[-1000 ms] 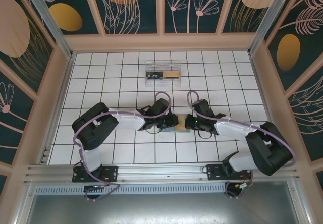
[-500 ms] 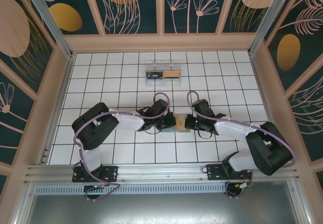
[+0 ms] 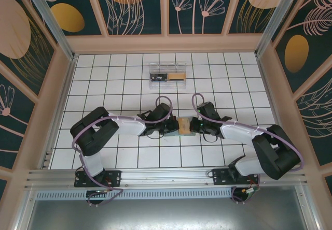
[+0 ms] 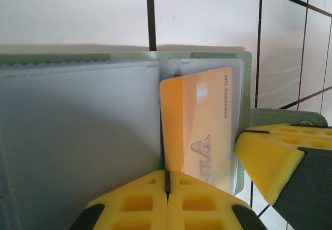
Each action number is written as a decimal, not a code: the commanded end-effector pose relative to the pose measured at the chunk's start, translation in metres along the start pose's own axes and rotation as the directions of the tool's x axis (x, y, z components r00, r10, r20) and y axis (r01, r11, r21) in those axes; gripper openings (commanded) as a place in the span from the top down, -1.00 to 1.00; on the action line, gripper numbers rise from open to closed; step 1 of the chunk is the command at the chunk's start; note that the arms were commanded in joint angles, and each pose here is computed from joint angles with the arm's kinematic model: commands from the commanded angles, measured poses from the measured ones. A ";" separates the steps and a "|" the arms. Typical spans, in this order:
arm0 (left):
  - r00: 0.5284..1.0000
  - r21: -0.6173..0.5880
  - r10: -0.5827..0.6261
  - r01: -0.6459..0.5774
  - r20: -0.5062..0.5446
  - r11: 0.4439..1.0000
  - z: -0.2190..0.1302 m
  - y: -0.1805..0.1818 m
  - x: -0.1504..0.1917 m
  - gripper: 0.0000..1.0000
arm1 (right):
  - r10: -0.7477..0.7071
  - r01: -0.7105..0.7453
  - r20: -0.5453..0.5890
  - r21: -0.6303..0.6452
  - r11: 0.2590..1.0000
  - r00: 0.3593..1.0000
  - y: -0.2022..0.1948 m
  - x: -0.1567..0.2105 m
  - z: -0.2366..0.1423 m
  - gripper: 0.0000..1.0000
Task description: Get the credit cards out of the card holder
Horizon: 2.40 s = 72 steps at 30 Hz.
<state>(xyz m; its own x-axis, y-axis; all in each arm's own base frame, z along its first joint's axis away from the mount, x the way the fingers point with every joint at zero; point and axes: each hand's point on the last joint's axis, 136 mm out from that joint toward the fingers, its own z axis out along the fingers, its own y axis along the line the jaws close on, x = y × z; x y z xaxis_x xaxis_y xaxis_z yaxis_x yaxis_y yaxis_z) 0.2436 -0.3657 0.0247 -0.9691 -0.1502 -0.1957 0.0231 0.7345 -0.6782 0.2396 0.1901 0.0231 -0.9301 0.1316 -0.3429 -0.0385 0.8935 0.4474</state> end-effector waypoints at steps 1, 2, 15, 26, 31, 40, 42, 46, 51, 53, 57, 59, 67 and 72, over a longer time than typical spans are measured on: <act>1.000 -0.023 -0.011 0.011 0.015 1.000 -0.009 0.007 -0.002 1.00 | 0.024 -0.021 -0.053 0.046 0.999 0.998 -0.015 0.017 0.006 1.00; 1.000 -0.022 -0.010 0.011 0.019 1.000 -0.010 0.007 -0.002 1.00 | 0.024 -0.022 -0.052 0.047 0.999 0.998 -0.015 0.017 0.006 1.00; 1.000 0.089 0.006 -0.007 0.010 0.996 -0.014 -0.016 -0.003 0.47 | 0.018 -0.015 -0.051 0.053 0.998 0.999 -0.014 0.016 0.005 1.00; 0.999 0.062 -0.020 0.022 -0.027 0.998 -0.002 -0.005 0.004 0.39 | 0.013 -0.011 -0.054 0.046 0.999 0.998 -0.012 0.017 0.005 1.00; 1.000 0.087 -0.002 0.004 -0.018 0.996 -0.005 -0.014 0.002 0.40 | 0.014 -0.011 -0.055 0.048 0.999 0.998 -0.013 0.018 0.006 1.00; 1.000 0.102 0.022 -0.021 -0.013 0.995 -0.006 -0.025 0.001 0.40 | 0.026 -0.022 -0.053 0.081 0.996 0.998 -0.020 0.020 0.005 1.00; 1.000 0.102 0.022 -0.021 -0.010 0.995 -0.007 -0.025 0.001 0.40 | 0.034 -0.030 -0.047 0.099 0.995 0.998 -0.024 0.020 0.004 1.00; 1.000 0.084 0.019 -0.017 -0.017 0.996 -0.003 -0.023 0.001 0.39 | 0.037 -0.032 -0.051 0.098 0.995 0.998 -0.025 0.022 0.004 1.00; 0.999 0.010 0.003 -0.003 -0.032 1.000 0.003 -0.007 0.004 0.39 | 0.031 -0.025 -0.067 0.083 0.996 0.997 -0.022 0.025 0.007 1.00; 1.000 -0.021 -0.002 0.001 -0.031 1.000 0.004 0.000 0.005 0.39 | 0.025 -0.019 -0.068 0.079 0.997 0.997 -0.020 0.026 0.007 1.00; 1.000 -0.070 0.007 -0.008 -0.019 0.998 0.003 0.009 0.003 0.39 | 0.023 -0.018 -0.067 0.076 0.997 0.998 -0.018 0.025 0.007 1.00; 1.000 -0.067 0.007 -0.009 -0.027 0.998 0.004 0.009 0.005 0.38 | 0.022 -0.017 -0.067 0.076 0.997 0.997 -0.018 0.026 0.008 1.00; 0.999 -0.013 0.015 -0.015 -0.051 1.000 0.010 -0.003 0.008 0.37 | 0.022 -0.016 -0.070 0.074 0.997 0.997 -0.018 0.026 0.007 1.00; 0.998 -0.005 0.018 -0.018 -0.056 1.000 0.010 -0.005 0.009 0.40 | 0.021 -0.016 -0.069 0.074 0.997 0.997 -0.017 0.026 0.008 1.00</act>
<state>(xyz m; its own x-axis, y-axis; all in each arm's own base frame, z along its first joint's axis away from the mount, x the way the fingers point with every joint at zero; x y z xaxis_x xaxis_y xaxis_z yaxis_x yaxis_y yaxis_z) 0.2420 -0.3754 0.0276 -0.9755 -0.1298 -0.1778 0.0281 0.7277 -0.6853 0.2388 0.1918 0.0225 -0.9277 0.1418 -0.3453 -0.0275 0.8966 0.4420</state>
